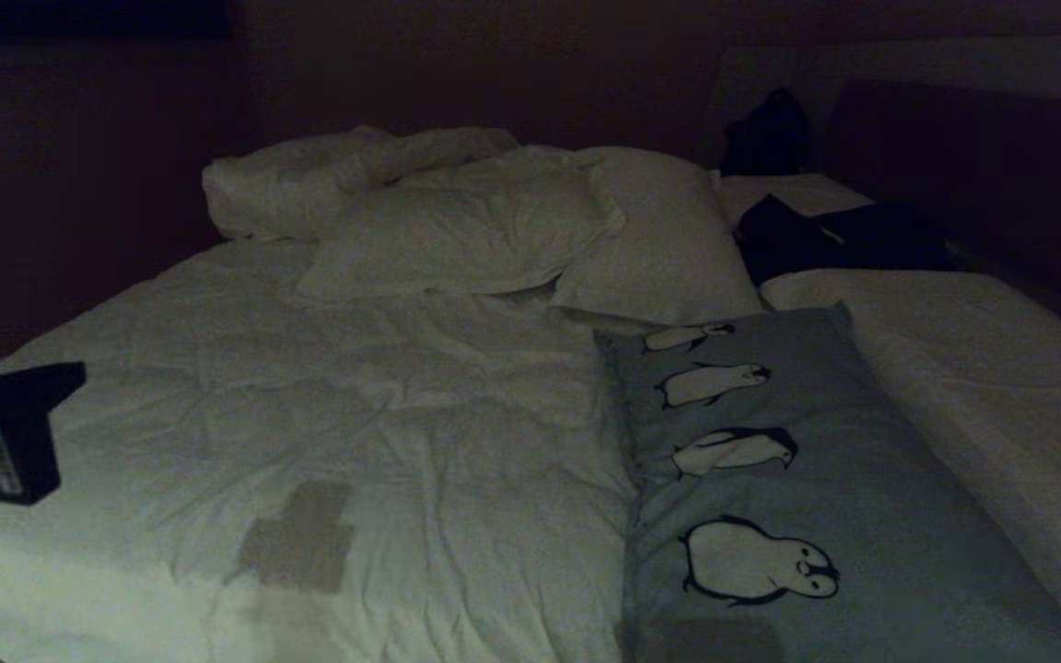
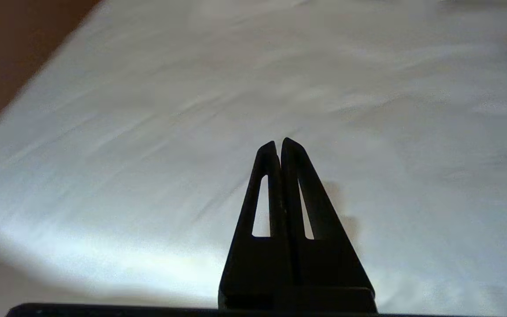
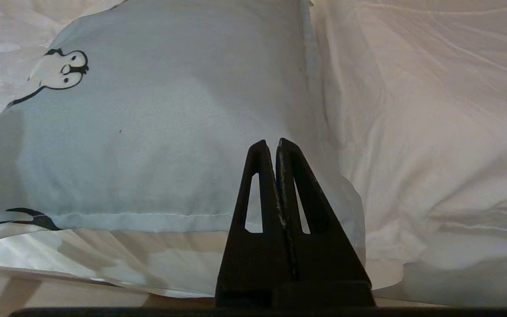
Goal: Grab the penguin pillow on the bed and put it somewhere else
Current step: Place the pillow at the bedside
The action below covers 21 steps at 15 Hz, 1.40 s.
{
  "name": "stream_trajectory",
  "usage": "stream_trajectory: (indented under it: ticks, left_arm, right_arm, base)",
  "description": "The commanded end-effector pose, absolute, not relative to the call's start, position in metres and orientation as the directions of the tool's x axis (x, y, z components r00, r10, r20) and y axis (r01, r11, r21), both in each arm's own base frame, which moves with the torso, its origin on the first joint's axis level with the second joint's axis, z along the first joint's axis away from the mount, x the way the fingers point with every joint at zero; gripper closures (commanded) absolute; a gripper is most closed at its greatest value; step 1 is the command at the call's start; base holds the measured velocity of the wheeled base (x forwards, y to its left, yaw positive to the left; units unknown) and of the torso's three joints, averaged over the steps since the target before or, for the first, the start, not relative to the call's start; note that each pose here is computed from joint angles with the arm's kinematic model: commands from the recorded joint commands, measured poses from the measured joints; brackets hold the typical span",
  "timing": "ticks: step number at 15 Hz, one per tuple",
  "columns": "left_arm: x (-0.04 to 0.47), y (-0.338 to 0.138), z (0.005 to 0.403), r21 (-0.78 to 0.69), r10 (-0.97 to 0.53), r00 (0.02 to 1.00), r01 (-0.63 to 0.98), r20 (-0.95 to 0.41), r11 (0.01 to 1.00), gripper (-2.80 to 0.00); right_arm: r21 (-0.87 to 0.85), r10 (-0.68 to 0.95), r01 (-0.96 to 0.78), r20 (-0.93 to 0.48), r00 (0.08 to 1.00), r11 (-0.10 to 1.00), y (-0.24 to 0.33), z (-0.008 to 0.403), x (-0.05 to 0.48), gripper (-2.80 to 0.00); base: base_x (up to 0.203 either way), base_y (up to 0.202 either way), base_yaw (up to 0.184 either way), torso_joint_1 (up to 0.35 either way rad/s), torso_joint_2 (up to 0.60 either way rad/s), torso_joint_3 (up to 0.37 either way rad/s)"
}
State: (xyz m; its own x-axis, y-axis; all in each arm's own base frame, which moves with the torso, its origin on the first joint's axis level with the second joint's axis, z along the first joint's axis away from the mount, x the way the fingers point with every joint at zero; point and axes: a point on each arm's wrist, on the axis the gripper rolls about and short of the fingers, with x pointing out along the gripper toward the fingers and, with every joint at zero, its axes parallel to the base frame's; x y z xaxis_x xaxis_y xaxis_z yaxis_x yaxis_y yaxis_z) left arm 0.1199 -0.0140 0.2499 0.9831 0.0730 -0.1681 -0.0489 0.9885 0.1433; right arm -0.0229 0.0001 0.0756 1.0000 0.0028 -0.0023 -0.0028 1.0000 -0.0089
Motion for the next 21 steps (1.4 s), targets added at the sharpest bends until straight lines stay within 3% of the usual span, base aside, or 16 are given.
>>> stream_trajectory:
  ticks: [1,11,16,21]
  left_arm:
    - [0.089,-0.006,0.245,0.148,0.204,0.972,-0.186,-0.118,0.971,0.0]
    - [0.008,0.013,0.219,0.117,0.596,0.802,-0.595,0.029,0.795,0.0]
    - [-0.012,0.012,0.199,0.11,0.63,0.773,-0.634,0.066,0.766,0.0]
    - [-0.018,0.008,0.181,0.105,0.484,0.87,-0.493,0.099,0.864,0.0]
  right_arm:
    - [-0.009,0.003,-0.003,-0.005,1.0,1.0,0.0,0.075,-0.023,0.0]
    - [-0.009,0.003,-0.003,-0.003,1.0,1.0,0.0,0.076,-0.023,0.0]
    - [-0.009,0.003,-0.003,-0.003,1.0,1.0,0.0,0.076,-0.023,0.0]
    - [-0.009,0.003,-0.003,-0.003,1.0,1.0,0.0,0.076,-0.023,0.0]
  base:
    - [0.0,0.0,0.0,0.0,0.0,0.0]
    - [0.0,0.0,0.0,0.0,0.0,0.0]
    - [0.0,0.0,0.0,0.0,0.0,0.0]
    - [0.0,0.0,0.0,0.0,0.0,0.0]
